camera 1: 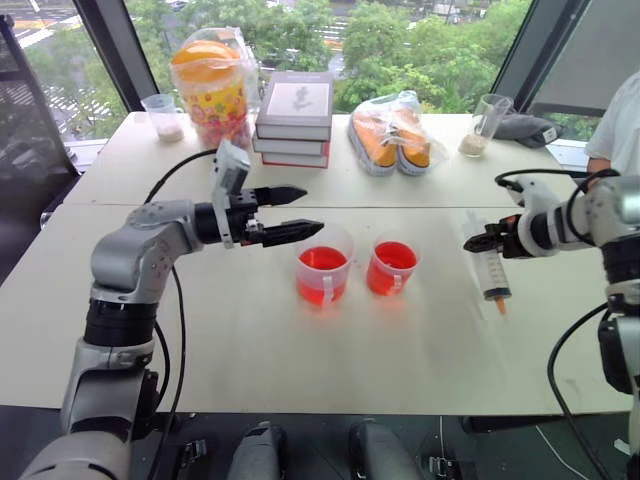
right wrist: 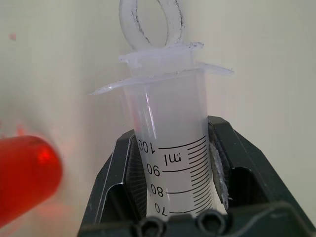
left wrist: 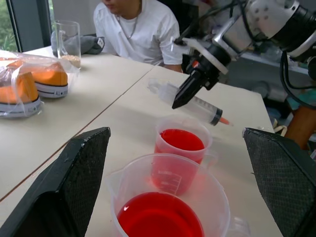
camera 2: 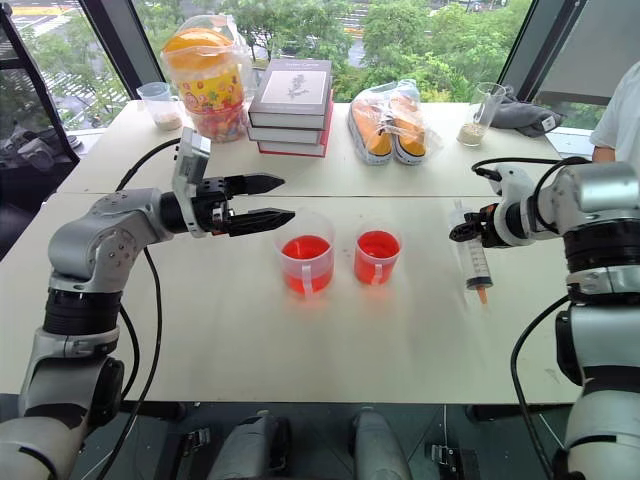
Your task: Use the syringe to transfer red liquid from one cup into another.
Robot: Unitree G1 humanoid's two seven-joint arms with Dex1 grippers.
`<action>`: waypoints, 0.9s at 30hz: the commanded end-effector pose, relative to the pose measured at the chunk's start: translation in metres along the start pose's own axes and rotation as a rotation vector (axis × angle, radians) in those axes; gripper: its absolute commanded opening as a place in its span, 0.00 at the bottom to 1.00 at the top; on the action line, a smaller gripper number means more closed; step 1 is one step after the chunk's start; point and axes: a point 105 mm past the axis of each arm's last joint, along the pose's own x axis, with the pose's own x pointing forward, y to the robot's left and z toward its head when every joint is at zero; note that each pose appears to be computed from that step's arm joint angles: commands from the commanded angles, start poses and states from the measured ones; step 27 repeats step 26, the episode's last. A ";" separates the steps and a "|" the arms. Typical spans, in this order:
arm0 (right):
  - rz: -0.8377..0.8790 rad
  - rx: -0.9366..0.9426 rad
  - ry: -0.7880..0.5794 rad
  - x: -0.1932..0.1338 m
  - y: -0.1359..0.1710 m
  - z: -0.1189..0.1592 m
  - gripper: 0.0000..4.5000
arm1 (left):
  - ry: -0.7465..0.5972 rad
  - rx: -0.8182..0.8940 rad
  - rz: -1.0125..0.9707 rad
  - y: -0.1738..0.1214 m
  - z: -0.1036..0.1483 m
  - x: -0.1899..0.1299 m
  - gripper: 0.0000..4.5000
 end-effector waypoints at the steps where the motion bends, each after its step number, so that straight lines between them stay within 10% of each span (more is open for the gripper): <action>1: -0.001 -0.009 -0.021 0.006 -0.001 0.008 0.31 | -0.035 0.044 0.019 -0.004 0.014 -0.007 0.99; 5: -0.020 0.010 -0.010 0.018 -0.006 0.005 0.31 | -0.028 0.044 0.031 -0.006 0.014 -0.009 0.99; 11: 0.045 0.017 -0.082 0.000 0.003 0.023 0.98 | -0.028 0.020 0.021 -0.013 0.014 -0.015 1.00; 18: 0.181 -0.215 -0.339 -0.076 0.041 0.044 0.98 | 0.010 0.005 0.058 -0.015 0.008 -0.026 1.00; 27: 0.374 -0.544 -0.532 -0.127 0.088 -0.009 0.98 | 0.094 -0.019 0.090 -0.021 -0.007 -0.041 1.00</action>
